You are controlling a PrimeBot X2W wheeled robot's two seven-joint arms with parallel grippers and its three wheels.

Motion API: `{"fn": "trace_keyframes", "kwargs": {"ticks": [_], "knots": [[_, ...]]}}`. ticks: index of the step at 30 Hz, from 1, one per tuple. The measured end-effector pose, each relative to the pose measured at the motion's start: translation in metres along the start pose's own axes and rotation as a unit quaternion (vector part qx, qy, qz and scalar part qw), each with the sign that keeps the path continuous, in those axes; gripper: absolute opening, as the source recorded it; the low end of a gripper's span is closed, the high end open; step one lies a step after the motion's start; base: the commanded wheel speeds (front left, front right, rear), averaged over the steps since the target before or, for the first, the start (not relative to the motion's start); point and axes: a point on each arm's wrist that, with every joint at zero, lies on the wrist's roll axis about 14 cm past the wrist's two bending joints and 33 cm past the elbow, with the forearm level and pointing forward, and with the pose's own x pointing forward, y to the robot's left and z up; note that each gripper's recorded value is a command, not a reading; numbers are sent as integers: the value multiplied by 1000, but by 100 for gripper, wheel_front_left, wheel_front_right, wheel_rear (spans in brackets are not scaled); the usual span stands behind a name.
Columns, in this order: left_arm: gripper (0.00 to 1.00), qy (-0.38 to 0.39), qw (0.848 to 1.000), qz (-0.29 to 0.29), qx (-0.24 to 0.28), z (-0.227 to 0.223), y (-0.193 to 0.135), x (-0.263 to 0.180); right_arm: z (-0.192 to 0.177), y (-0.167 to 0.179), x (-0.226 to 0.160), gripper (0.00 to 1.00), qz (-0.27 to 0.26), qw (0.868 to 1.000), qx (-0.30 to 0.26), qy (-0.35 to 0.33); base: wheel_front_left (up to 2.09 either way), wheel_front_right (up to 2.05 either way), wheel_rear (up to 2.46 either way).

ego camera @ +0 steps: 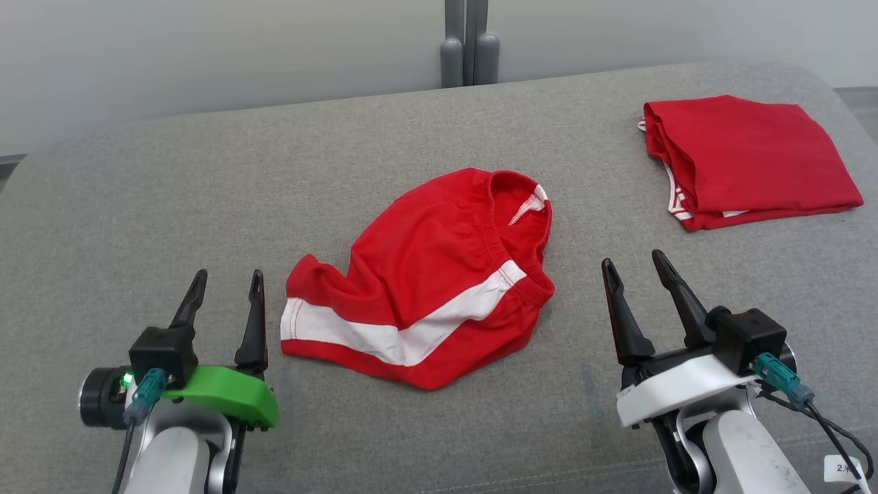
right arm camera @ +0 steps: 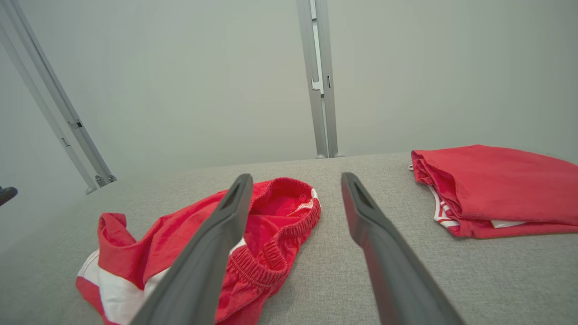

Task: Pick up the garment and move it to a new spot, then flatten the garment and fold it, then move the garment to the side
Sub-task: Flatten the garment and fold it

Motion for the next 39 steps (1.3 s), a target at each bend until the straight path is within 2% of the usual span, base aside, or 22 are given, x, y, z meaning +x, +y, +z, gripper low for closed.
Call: {"fn": "trace_keyframes", "kwargs": {"ticks": [8, 17, 25, 39], "knots": [[100, -46, 998, 48, 6, 25, 20, -40, 4, 5, -7, 100, 4, 1000, 0, -4, 0, 0, 0], [100, -43, 995, 90, 5, 19, 35, -81, 7, 2, -15, 100, -3, 1000, -11, -5, 0, 0, 0], [100, -37, 993, 115, 12, 15, 43, -98, 8, -7, -24, 100, -18, 1000, -17, -3, 0, 0, 0], [100, -30, 995, 96, 19, 11, 36, -100, 2, -8, -29, 100, -20, 1000, -15, 14, 0, 0, 0]]}}
